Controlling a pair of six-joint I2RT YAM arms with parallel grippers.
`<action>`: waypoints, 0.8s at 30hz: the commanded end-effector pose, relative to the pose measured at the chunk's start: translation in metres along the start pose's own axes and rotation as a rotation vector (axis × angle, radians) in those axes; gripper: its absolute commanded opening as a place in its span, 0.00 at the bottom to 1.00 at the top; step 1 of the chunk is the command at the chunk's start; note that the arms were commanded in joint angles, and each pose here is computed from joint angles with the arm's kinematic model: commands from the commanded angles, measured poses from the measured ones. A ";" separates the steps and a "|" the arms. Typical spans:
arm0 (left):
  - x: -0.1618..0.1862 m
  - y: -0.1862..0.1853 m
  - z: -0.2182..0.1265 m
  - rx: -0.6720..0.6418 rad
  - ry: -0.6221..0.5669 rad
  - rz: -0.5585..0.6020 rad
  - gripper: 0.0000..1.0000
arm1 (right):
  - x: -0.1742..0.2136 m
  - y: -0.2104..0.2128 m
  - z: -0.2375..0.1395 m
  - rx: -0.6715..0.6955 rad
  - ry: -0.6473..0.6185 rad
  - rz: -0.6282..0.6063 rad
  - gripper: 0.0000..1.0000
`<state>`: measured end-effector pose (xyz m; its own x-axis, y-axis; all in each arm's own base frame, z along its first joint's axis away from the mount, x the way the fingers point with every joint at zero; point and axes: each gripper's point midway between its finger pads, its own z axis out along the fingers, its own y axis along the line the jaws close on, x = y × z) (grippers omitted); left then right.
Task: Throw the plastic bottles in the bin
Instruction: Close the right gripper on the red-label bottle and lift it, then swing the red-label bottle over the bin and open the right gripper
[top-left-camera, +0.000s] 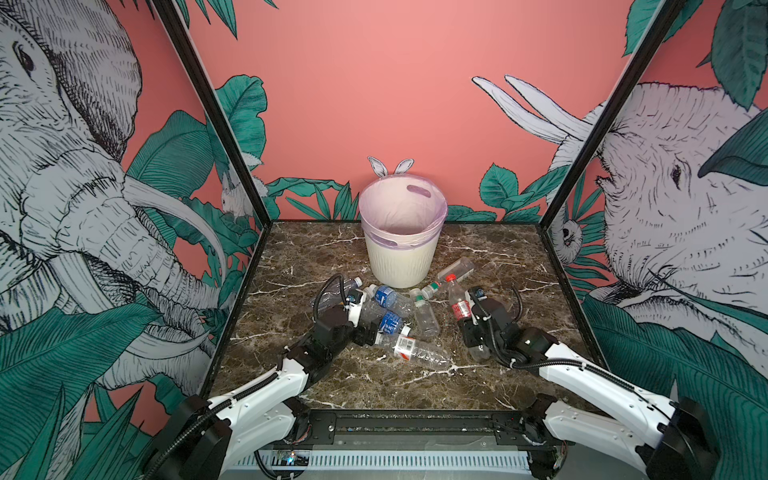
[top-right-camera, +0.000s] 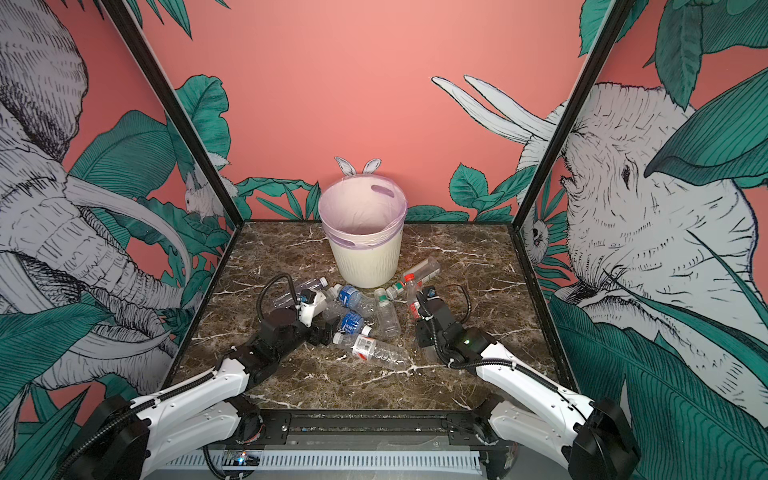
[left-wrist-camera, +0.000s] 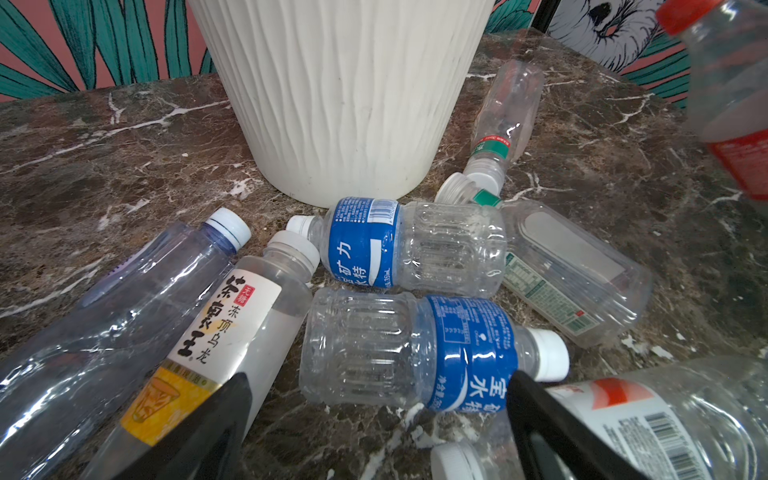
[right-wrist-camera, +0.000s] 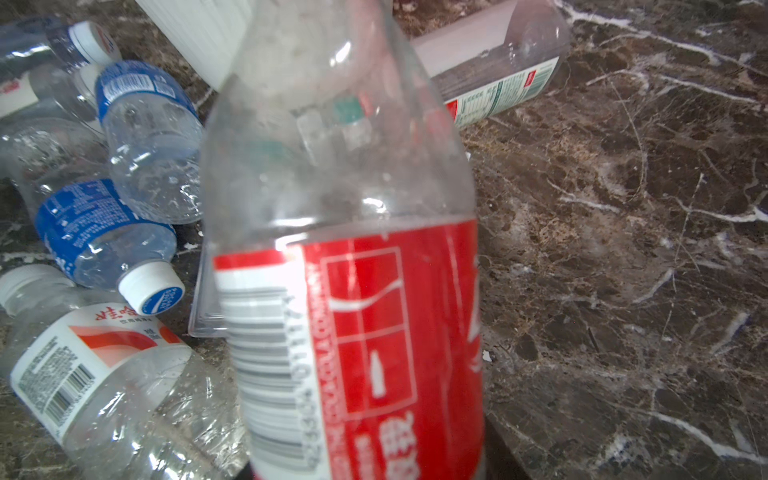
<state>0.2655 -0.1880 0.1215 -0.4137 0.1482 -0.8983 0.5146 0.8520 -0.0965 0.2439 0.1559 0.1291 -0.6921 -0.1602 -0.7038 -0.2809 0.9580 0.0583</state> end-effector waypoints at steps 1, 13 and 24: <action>-0.013 -0.002 0.000 0.001 -0.028 0.005 0.96 | -0.006 -0.006 -0.009 0.009 -0.068 0.030 0.31; -0.011 -0.002 0.006 0.001 -0.017 0.009 0.96 | -0.038 -0.004 -0.044 -0.052 -0.259 0.065 0.31; -0.006 -0.003 0.011 0.007 0.004 0.005 0.96 | -0.063 0.003 -0.069 -0.145 -0.453 0.082 0.32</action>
<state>0.2689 -0.1909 0.1065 -0.4509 0.1761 -0.8750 0.5118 0.8542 -0.0918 0.2346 0.1460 0.1962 -0.4497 0.0194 -0.8930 -0.3217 0.9292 0.1822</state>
